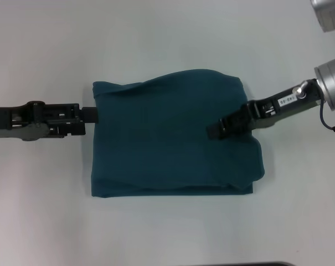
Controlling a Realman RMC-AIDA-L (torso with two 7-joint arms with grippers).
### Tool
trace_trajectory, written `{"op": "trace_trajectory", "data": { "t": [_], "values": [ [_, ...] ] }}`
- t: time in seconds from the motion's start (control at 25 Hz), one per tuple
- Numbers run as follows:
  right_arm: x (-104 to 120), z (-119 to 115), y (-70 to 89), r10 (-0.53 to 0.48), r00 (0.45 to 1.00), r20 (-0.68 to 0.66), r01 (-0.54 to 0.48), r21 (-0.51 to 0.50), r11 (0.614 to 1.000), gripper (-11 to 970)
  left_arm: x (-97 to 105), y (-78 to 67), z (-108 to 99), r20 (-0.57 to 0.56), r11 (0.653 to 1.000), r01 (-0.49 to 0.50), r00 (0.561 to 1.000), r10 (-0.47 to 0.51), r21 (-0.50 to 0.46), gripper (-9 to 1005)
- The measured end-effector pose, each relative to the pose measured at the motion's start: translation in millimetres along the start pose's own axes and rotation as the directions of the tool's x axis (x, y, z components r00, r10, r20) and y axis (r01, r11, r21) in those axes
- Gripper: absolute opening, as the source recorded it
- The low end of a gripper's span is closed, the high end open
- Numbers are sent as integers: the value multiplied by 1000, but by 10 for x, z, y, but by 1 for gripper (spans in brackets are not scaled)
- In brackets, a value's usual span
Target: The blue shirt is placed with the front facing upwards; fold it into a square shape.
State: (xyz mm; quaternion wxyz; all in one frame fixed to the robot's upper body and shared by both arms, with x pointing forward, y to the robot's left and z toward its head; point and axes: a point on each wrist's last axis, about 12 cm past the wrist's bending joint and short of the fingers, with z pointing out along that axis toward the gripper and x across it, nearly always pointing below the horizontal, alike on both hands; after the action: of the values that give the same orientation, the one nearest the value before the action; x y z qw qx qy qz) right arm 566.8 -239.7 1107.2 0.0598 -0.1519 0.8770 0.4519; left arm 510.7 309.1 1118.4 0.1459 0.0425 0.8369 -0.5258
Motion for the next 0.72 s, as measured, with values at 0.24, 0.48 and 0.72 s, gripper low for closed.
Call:
{"op": "trace_trajectory", "data": {
  "t": [0.24,0.48,0.72],
  "values": [
    [31,-18,-97,45,998,-33,-42,93,995,432,-8,5,-28,13,1000,2,1000,-2,0,795],
    [10,-226,-188,68,998,13,-69,143,987,431,2,7,-26,13,1000,5,1000,-5,2,796],
    [36,-446,-304,114,992,54,-123,215,969,430,-3,7,-13,12,1000,6,1000,-6,6,796]
  ]
}}
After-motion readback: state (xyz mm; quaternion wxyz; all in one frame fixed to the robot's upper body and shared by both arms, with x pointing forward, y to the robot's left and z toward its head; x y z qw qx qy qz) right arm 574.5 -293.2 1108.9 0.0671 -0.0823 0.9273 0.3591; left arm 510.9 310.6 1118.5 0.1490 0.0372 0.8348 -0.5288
